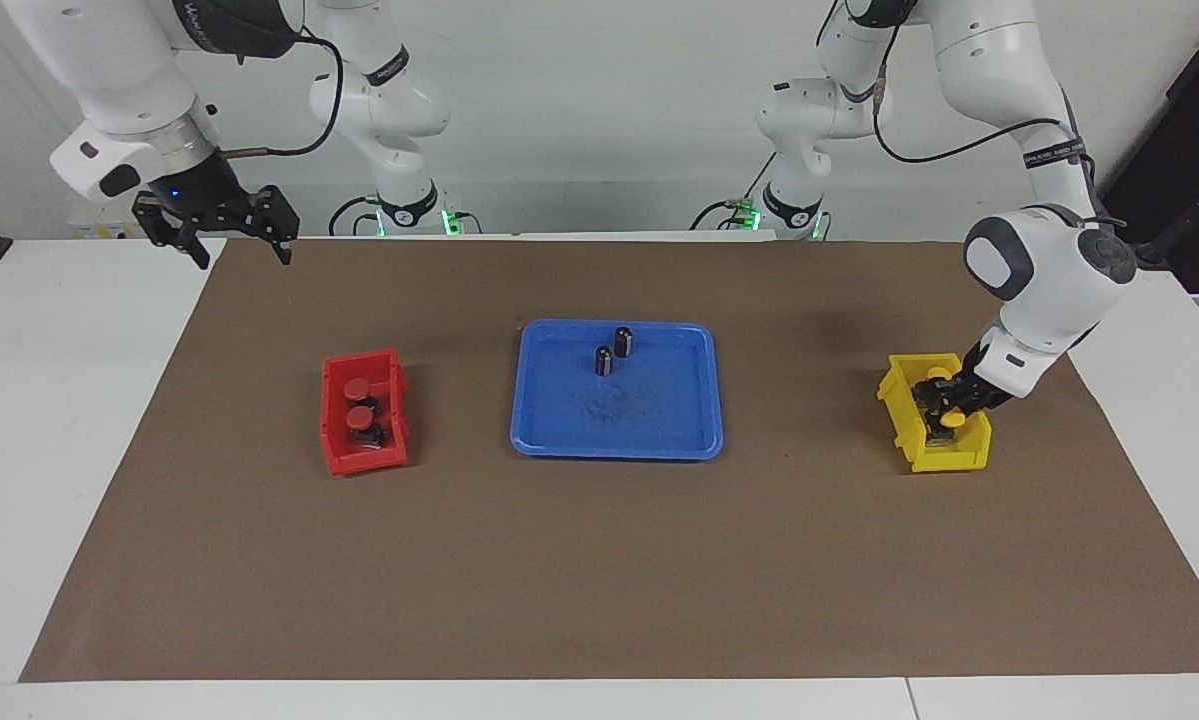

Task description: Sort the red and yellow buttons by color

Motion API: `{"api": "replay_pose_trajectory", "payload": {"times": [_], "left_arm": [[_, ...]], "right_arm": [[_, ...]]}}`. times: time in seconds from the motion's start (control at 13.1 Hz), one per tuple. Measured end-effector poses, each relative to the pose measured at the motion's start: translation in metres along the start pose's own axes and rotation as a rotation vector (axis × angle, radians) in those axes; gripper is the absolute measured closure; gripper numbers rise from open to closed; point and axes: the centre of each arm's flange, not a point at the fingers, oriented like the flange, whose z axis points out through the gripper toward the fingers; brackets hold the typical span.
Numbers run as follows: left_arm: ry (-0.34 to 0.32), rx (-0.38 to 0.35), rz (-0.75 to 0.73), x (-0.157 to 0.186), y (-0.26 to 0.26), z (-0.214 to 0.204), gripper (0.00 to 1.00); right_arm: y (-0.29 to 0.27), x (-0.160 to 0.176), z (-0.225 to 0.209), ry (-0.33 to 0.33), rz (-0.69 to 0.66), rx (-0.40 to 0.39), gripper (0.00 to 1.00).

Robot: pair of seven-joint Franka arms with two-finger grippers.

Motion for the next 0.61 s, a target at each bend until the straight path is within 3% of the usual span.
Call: {"api": "replay_pose_trajectory", "payload": {"times": [0.38,0.61], "left_arm": [[-0.034,-0.017,0.011,0.012,0.005,-0.039,0.35],[-0.068,-0.035,0.026,0.020,0.013,-0.097,0.05]], "right_arm": [[-0.001,0.000,0.000,0.000,0.015,0.007,0.00],[-0.002,0.000,0.001,0.000,0.014,0.007,0.00]]}}
